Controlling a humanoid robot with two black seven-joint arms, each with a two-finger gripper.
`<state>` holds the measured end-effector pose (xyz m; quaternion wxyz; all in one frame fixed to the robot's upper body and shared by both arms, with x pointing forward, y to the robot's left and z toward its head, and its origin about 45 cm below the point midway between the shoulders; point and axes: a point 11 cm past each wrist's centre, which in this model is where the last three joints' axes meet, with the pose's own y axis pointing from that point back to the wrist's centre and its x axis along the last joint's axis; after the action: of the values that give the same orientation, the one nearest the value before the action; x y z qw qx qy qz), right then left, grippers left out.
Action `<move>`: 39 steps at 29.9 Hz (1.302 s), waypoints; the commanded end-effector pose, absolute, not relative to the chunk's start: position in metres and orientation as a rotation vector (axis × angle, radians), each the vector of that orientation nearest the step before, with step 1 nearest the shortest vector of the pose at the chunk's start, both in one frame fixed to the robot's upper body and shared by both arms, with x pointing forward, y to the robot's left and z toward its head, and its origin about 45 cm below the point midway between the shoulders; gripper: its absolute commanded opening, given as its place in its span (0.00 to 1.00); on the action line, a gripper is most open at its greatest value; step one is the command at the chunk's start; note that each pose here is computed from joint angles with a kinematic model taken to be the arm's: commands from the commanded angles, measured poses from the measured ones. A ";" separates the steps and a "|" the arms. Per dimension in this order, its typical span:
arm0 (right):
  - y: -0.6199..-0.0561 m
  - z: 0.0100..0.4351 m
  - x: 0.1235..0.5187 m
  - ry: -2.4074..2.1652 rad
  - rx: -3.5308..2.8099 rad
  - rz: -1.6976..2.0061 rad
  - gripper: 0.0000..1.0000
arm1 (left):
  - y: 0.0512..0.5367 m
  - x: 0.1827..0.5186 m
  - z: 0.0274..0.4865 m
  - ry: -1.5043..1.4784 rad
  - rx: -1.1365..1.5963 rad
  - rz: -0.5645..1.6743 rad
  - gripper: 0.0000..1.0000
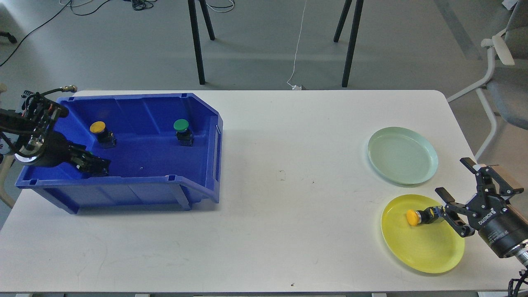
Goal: Pass button and place on color plate
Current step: 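Grasp the green button in the bin with the left gripper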
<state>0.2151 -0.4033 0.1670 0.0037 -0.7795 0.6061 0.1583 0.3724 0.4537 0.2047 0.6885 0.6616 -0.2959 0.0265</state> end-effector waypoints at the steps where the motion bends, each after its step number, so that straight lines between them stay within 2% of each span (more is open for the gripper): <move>1: -0.404 0.166 0.214 1.903 -2.442 0.501 0.92 | 0.453 0.373 0.206 -0.659 1.473 0.072 0.83; 39: -0.402 0.165 0.212 1.878 -2.451 0.517 0.93 | 0.465 0.375 0.209 -0.637 1.491 0.115 0.83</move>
<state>0.2123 -0.4019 0.1654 0.0051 -0.7830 0.5998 0.1647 0.3758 0.4612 0.2096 0.6897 0.6624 -0.2882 0.0491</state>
